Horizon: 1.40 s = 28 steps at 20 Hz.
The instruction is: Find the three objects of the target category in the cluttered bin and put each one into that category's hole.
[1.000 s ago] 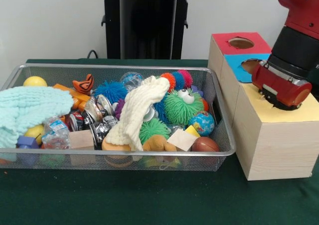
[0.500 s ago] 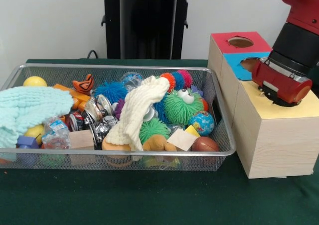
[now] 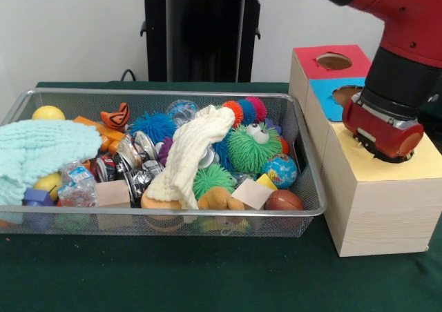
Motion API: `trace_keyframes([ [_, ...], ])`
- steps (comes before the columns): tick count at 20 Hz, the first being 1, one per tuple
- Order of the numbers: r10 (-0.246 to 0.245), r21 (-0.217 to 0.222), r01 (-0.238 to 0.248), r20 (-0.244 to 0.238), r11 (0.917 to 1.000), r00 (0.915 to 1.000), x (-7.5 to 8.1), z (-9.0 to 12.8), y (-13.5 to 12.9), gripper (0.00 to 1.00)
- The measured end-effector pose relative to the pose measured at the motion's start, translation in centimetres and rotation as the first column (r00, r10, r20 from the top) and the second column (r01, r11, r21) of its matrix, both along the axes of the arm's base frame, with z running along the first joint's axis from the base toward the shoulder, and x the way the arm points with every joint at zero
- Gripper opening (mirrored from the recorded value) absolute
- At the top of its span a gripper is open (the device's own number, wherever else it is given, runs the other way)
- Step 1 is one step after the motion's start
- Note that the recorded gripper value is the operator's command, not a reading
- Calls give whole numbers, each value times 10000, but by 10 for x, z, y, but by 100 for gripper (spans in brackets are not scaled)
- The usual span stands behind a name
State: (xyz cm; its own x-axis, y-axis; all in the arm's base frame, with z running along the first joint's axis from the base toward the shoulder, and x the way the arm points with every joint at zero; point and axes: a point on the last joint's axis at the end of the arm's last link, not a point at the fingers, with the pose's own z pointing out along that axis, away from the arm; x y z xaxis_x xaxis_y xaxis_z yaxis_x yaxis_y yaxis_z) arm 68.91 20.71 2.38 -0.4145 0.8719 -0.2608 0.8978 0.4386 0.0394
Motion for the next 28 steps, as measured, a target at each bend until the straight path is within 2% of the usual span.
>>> trace_keyframes([
  [2, -305, 541, 311, -124, 9980, 9995, 2, 1, -4, 0],
  [4, -441, 807, 455, -188, 9957, 9988, 1, 3, -5, 0],
  [7, -688, 1309, 725, -329, 9887, 9971, 2, 4, -7, 0],
  [8, -823, 1585, 879, -419, 9834, 9957, 3, 4, -9, 0],
  [11, -925, 1921, 1002, -490, 9762, 9945, 4, 6, -10, 0],
  [12, -947, 2025, 1030, -503, 9738, 9942, 5, 6, -10, 100],
  [16, -580, 1978, 651, -416, 9781, 9975, 2, 9, -1, 100],
  [28, -92, 1696, 119, -163, 9854, 9998, 5, 21, 1, 100],
])
